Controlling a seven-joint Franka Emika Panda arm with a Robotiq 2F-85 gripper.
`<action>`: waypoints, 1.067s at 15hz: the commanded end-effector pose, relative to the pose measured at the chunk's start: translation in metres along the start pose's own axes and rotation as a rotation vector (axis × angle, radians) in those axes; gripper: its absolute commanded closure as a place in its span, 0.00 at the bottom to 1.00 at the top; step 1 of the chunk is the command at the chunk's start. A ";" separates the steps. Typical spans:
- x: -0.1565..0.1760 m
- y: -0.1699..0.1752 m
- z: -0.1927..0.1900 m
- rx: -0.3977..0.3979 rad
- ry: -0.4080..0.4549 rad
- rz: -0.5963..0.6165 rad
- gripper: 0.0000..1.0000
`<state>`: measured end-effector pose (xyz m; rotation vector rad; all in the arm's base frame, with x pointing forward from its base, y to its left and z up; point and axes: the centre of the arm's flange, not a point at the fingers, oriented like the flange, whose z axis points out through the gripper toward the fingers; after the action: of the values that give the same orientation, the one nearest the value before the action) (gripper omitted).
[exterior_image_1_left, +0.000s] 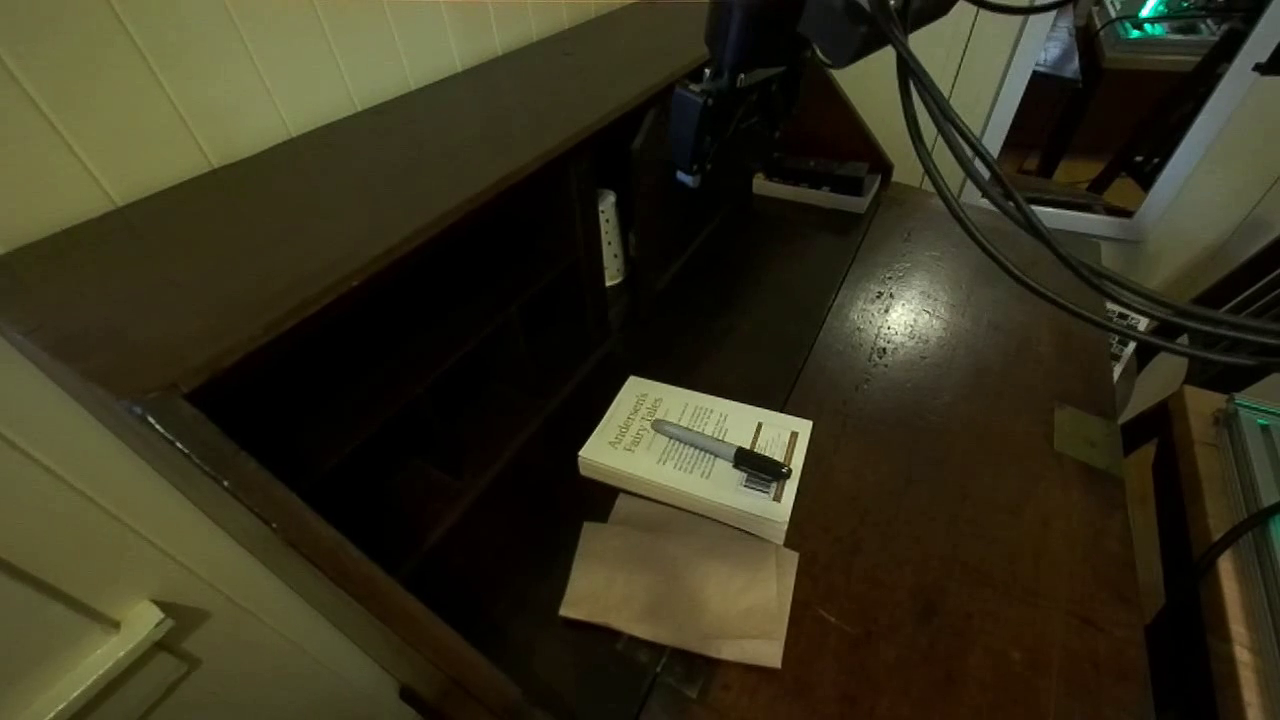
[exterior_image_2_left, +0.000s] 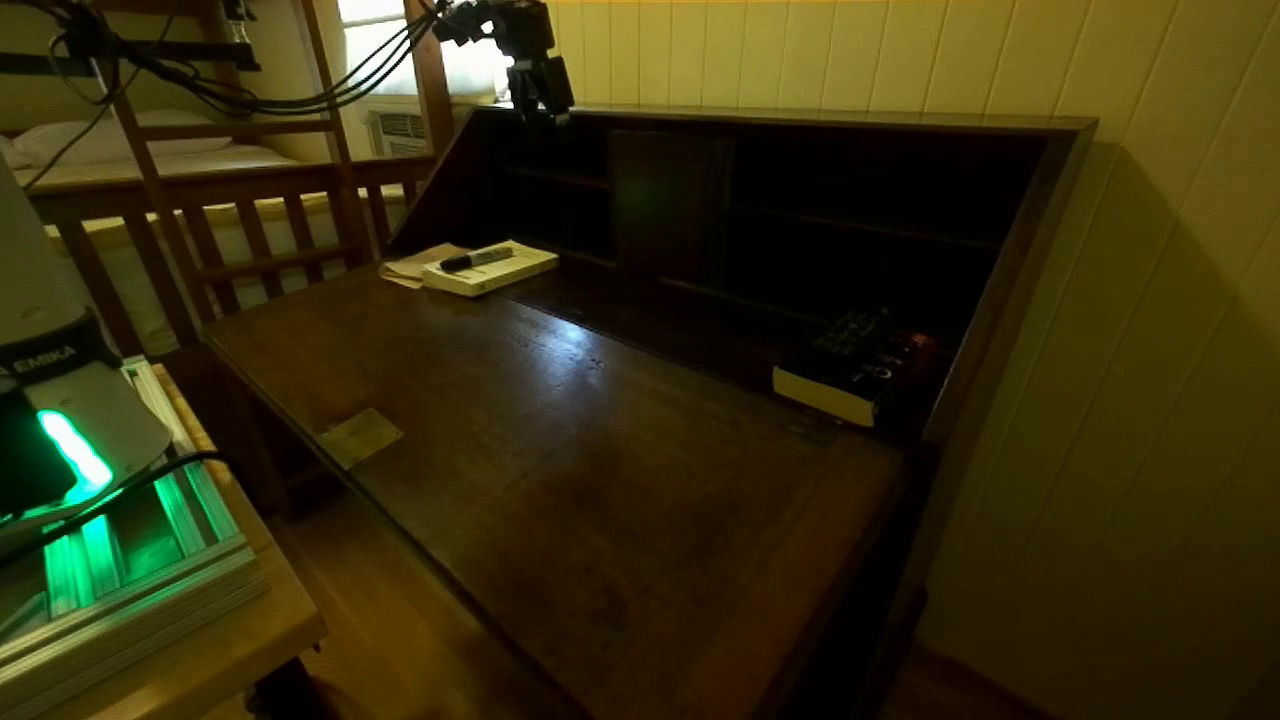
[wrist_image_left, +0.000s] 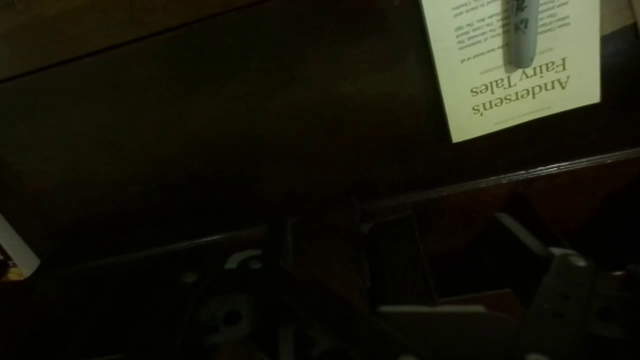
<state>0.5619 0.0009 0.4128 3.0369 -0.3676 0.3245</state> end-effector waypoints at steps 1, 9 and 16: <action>-0.001 -0.001 0.000 0.000 0.000 -0.002 0.00; 0.006 -0.004 0.017 -0.054 0.226 0.082 0.00; 0.012 0.004 0.039 -0.102 0.373 0.213 0.00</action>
<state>0.5788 -0.0117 0.3885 2.8231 -0.5822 0.7640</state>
